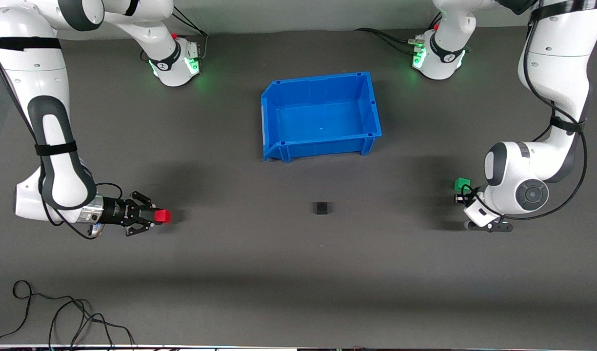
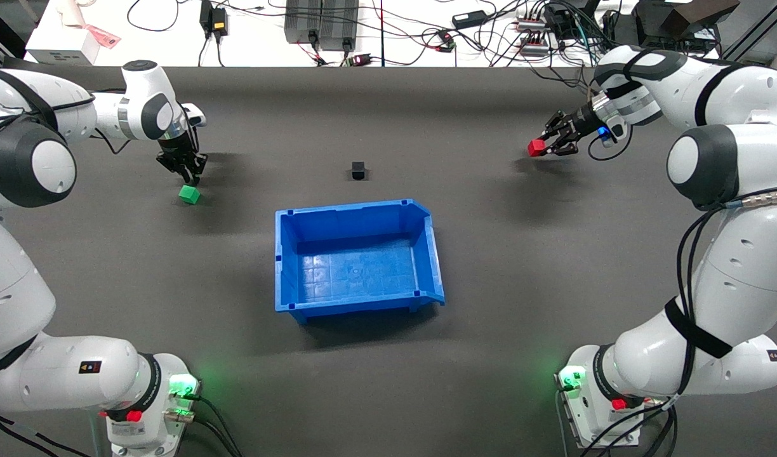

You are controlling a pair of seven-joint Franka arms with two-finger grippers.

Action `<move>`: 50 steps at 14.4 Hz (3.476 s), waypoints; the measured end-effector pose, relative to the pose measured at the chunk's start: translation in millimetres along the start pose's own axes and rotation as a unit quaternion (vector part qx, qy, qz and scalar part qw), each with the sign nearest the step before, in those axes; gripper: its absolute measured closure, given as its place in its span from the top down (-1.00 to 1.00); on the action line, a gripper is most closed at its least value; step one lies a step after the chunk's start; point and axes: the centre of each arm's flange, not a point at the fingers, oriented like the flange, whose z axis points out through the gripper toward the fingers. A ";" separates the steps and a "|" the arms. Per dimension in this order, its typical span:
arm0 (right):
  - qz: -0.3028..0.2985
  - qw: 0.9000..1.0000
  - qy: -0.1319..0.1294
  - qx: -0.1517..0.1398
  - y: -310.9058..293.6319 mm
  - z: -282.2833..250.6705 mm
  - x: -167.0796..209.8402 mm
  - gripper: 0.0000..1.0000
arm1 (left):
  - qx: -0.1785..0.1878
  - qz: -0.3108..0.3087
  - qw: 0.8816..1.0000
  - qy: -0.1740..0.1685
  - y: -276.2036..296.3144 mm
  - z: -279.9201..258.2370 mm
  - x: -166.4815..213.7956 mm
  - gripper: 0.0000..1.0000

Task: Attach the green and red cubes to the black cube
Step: 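Lift the red cube with the right gripper while the left gripper lifts green, then carry the red cube and green cube to either side of the black cube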

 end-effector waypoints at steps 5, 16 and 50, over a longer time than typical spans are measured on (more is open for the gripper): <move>0.003 1.000 -0.004 -0.008 3.8 4.5 1.5 -0.21 | 0.001 -0.001 1.000 -0.030 -1.4 -6.4 -4.1 0.30; 0.005 1.000 -0.007 -0.014 6.1 10.2 2.9 -0.21 | 0.002 0.008 0.998 -0.066 10.4 -0.3 -16.8 0.10; 0.020 0.999 0.015 0.021 -19.1 280.6 -340.2 -0.21 | -0.175 -0.684 0.705 -0.067 363.0 -27.7 32.9 -0.26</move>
